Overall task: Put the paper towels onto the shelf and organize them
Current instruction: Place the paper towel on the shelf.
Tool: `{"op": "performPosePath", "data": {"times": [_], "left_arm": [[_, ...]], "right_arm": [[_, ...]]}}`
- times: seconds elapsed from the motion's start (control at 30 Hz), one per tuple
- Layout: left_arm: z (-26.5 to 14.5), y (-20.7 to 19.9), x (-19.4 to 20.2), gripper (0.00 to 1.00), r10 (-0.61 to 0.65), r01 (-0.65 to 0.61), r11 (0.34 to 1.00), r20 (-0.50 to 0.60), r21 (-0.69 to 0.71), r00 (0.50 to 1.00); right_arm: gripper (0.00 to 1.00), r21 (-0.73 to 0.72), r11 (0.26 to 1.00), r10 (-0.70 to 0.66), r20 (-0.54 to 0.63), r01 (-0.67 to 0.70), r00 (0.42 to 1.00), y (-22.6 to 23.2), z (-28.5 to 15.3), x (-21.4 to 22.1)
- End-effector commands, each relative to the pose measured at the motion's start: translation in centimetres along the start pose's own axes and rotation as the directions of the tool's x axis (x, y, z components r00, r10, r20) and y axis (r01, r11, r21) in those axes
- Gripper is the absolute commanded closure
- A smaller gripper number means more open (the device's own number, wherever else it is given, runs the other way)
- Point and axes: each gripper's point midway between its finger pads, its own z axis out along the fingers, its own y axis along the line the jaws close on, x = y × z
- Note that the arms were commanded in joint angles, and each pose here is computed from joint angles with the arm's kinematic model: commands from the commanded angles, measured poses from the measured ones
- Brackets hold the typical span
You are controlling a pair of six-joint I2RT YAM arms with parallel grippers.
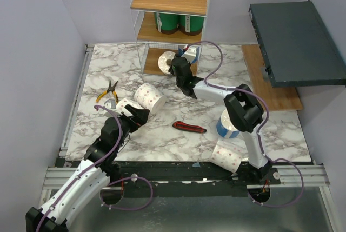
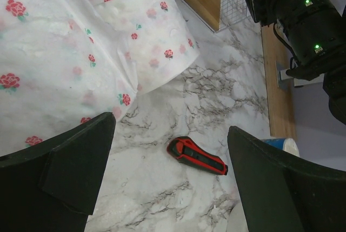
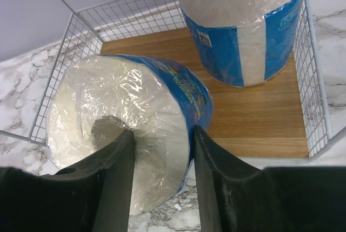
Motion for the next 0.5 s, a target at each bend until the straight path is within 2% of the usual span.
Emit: {"op": "performPosePath", "data": {"times": [0.0,0.47], "left_arm": [[-0.1,0.8,0.8,0.05,0.004,-0.005,1.000,-0.029,-0.019,1.000],[0.0,1.1,1.0,0.05,0.002,-0.003,1.000,-0.034,-0.024,0.999]], "right_arm": [[0.56,-0.036,0.995,0.099,0.094,-0.096,0.991,2.0,1.0,-3.1],[0.55,-0.016,0.996,0.089,0.061,-0.088,0.994,2.0,2.9,-1.6]]}}
